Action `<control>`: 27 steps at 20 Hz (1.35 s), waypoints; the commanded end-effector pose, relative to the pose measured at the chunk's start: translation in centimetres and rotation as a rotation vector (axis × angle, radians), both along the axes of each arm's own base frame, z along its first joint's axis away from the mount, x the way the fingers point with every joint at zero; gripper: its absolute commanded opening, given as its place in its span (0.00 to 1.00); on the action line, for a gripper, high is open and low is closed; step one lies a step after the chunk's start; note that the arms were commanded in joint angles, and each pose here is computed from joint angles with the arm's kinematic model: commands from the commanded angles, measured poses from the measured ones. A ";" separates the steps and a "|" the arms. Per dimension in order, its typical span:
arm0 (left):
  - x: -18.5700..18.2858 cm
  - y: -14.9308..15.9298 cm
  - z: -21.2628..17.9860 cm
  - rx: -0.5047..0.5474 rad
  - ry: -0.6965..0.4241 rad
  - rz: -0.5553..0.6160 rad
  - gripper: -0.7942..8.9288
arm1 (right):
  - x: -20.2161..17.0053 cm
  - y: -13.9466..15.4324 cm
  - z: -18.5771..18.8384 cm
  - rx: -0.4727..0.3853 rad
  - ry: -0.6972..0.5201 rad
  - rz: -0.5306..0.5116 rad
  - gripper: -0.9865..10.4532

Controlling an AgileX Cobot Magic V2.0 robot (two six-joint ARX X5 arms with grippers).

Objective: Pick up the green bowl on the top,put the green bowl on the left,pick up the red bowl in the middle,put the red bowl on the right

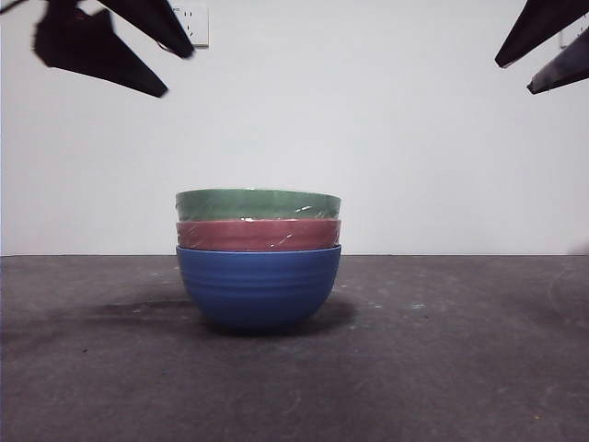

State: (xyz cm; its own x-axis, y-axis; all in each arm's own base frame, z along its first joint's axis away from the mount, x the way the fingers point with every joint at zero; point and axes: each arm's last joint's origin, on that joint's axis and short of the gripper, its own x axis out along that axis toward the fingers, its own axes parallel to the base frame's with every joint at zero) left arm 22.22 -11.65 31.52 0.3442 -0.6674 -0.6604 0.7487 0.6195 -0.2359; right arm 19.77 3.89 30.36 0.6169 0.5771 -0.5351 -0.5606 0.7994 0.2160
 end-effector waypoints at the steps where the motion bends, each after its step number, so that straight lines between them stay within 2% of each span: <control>1: 0.9 -2.2 0.2 0.127 -0.048 -0.089 0.38 | 0.0 0.1 0.0 -0.004 -0.004 0.011 0.31; 3: 1.5 -3.8 0.1 0.204 -0.064 -0.143 0.38 | 0.0 0.1 0.0 -0.003 -0.003 0.012 0.31; 8: 2.4 -6.7 -1.3 0.314 -0.046 -0.218 0.37 | 0.0 0.1 0.0 -0.004 0.002 0.011 0.31; 13: 3.0 -8.9 -4.1 0.390 0.003 -0.277 0.37 | -0.1 0.1 0.0 -0.004 0.004 0.011 0.31; 17: 3.0 -9.8 -5.0 0.403 0.007 -0.315 0.37 | -0.1 0.1 -0.1 -0.005 0.010 0.011 0.30; 18: 2.9 -9.9 -5.0 0.406 -0.001 -0.327 0.35 | -0.1 0.1 -0.1 -0.006 0.010 0.011 0.30; 21: 2.9 -9.7 -5.1 0.440 -0.007 -0.323 0.14 | -0.1 0.1 -0.1 -0.006 0.011 0.011 0.30; 24: 2.9 -9.7 -5.1 0.455 -0.015 -0.333 0.13 | -0.1 0.1 -0.1 -0.006 0.013 0.011 0.30; 26: 2.9 -9.6 -5.1 0.464 -0.022 -0.342 0.07 | -0.1 0.1 -0.1 -0.006 0.015 0.011 0.30; 27: 2.9 -9.6 -5.1 0.467 -0.025 -0.350 0.07 | -0.1 0.1 -0.1 -0.007 0.016 0.011 0.30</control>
State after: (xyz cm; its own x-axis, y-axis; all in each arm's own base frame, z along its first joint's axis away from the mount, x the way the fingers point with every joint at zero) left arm 25.16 -21.32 26.60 0.1852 -0.3937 -0.9004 0.9229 0.3844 0.0217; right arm 19.64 3.93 30.21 0.6039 0.5777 -0.5492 -0.5586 0.7982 0.2255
